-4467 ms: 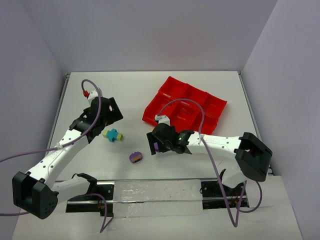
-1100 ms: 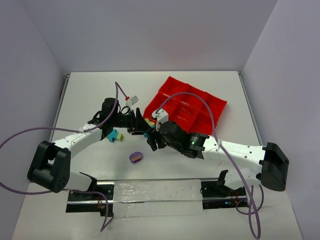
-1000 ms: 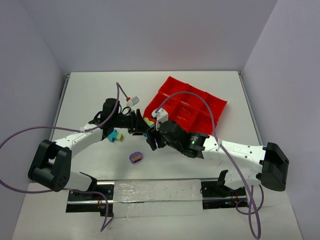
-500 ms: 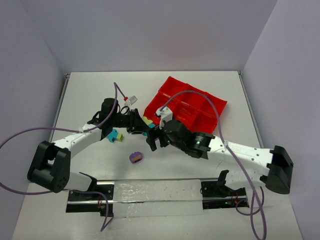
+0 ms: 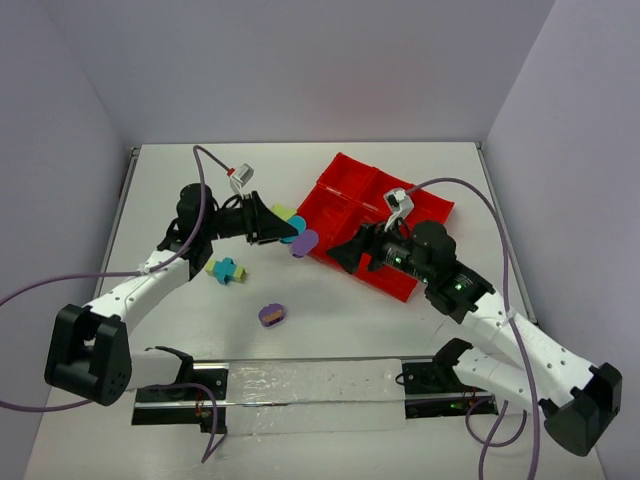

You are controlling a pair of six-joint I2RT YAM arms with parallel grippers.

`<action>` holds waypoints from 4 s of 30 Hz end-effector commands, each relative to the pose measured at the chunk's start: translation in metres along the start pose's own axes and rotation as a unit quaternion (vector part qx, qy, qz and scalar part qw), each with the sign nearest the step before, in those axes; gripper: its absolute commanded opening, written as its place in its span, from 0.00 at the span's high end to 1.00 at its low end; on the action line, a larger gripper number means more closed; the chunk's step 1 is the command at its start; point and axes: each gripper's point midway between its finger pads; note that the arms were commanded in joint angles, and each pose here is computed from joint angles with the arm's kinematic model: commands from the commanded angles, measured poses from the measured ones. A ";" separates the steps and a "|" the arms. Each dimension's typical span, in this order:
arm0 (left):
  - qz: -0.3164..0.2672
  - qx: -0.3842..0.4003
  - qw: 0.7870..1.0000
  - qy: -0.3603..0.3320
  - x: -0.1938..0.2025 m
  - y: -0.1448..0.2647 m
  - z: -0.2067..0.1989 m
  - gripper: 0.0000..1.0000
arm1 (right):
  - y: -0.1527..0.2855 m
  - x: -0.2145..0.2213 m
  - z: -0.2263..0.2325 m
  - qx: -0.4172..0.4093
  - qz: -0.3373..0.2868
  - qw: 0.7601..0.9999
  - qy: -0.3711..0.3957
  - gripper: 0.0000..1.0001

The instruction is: Sort the legos into containers by color

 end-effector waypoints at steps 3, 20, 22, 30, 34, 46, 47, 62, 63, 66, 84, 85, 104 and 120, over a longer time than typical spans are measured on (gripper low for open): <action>-0.030 0.109 0.992 -0.058 -0.027 0.007 -0.058 1.00 | -0.005 0.008 0.045 -0.131 0.048 0.990 -0.028 0.03; -0.031 0.111 0.992 -0.057 -0.022 0.008 -0.057 1.00 | -0.027 0.001 0.074 -0.210 0.071 0.973 -0.069 0.15; -0.028 0.113 0.991 -0.058 -0.021 0.008 -0.058 1.00 | -0.031 0.000 0.074 -0.210 0.070 0.972 -0.073 0.15; -0.025 0.116 0.991 -0.060 -0.015 0.010 -0.060 1.00 | -0.047 -0.001 0.073 -0.220 0.076 0.968 -0.094 0.34; -0.017 0.119 0.991 -0.063 -0.010 0.011 -0.060 1.00 | -0.044 -0.005 0.084 -0.254 0.073 0.960 -0.096 0.46; -0.009 0.108 0.992 -0.063 -0.008 0.009 -0.054 1.00 | -0.039 0.001 0.075 -0.235 0.069 0.965 -0.094 1.00; -0.010 0.098 0.993 -0.066 -0.011 0.008 -0.053 1.00 | -0.039 0.003 0.066 -0.214 0.065 0.971 -0.081 1.00; -0.020 0.069 0.994 -0.087 -0.024 0.010 -0.054 1.00 | -0.011 -0.002 -0.035 0.057 0.007 0.998 -0.039 1.00; -0.022 0.059 0.994 -0.085 -0.025 0.009 -0.051 1.00 | -0.004 -0.007 -0.059 0.126 -0.010 0.991 -0.039 1.00; -0.030 0.024 0.996 -0.082 -0.029 0.008 -0.040 1.00 | 0.018 -0.029 -0.106 0.262 -0.069 0.962 -0.026 1.00; -0.025 -0.088 0.994 -0.054 -0.023 0.004 0.007 1.00 | -0.065 -0.035 -0.178 0.392 0.007 0.920 0.004 0.86; -0.025 -0.091 0.994 -0.055 -0.024 0.004 0.007 1.00 | -0.066 -0.033 -0.184 0.405 0.010 0.914 0.006 0.75; 0.033 0.012 0.995 -0.090 -0.003 -0.008 -0.016 1.00 | -0.029 -0.067 -0.037 0.098 -0.039 0.993 0.050 0.16; 0.071 0.094 0.983 -0.141 0.019 -0.013 -0.049 1.00 | -0.025 -0.042 0.055 -0.125 0.094 0.987 0.028 0.14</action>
Point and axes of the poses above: each gripper's point midway between its finger pads, its own y axis back along the fingers, its own z axis along the line the jaws close on, x = y × z, and after that the axes turned 13 degrees about -y, right-handed
